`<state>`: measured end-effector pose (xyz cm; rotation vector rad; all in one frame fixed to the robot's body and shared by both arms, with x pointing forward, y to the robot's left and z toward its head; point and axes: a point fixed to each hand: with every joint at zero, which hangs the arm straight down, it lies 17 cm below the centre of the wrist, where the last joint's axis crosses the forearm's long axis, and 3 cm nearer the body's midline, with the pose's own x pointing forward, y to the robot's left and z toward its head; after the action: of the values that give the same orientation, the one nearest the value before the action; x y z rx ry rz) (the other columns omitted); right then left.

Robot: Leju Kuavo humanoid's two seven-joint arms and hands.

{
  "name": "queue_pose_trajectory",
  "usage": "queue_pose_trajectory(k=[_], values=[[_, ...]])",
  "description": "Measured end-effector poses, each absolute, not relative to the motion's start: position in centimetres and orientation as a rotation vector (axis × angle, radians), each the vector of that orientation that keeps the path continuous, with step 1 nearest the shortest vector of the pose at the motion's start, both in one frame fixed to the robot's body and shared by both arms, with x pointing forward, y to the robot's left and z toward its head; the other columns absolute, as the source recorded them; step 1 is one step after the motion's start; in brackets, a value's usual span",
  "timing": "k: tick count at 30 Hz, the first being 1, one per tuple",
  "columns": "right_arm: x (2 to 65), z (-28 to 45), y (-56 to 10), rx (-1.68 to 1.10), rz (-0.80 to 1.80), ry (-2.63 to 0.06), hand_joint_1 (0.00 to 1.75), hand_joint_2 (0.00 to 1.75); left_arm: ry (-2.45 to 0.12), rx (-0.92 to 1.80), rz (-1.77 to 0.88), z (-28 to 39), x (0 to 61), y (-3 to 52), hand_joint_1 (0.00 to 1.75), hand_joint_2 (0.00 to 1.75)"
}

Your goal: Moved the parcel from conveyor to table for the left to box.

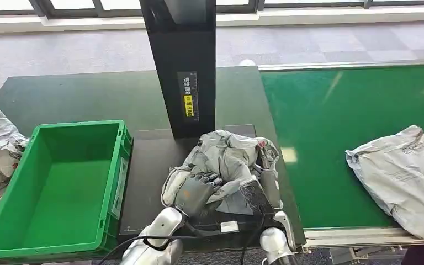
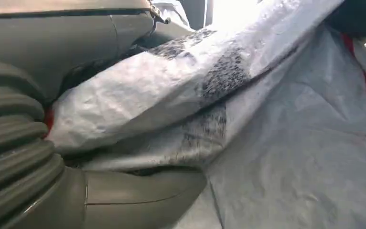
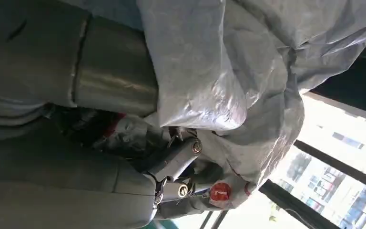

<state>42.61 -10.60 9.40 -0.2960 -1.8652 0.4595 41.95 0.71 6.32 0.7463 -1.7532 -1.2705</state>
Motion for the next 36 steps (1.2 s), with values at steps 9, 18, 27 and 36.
queue_pose_trajectory(k=[9, 18, 27, 36], values=[[42.4, 9.3, -10.5, -0.293, 0.465, -1.870, 0.00, 0.00, -1.765, 1.064, -0.959, 12.2, 44.0, 6.0, 1.75, 1.75], [42.6, 10.0, -11.0, -0.310, 0.415, -1.912, 0.00, 0.00, -2.131, 1.434, -0.466, 33.0, 39.1, 15.5, 1.75, 1.75], [43.1, 10.3, -10.8, -0.297, 0.398, -1.920, 0.00, 0.00, -2.249, 1.629, -0.330, 39.4, 34.7, 20.0, 1.75, 1.75], [43.5, 10.9, -10.8, -0.308, 0.385, -1.940, 0.00, 0.00, -2.194, 1.818, -0.248, 42.0, 32.7, 24.0, 1.75, 1.75]])
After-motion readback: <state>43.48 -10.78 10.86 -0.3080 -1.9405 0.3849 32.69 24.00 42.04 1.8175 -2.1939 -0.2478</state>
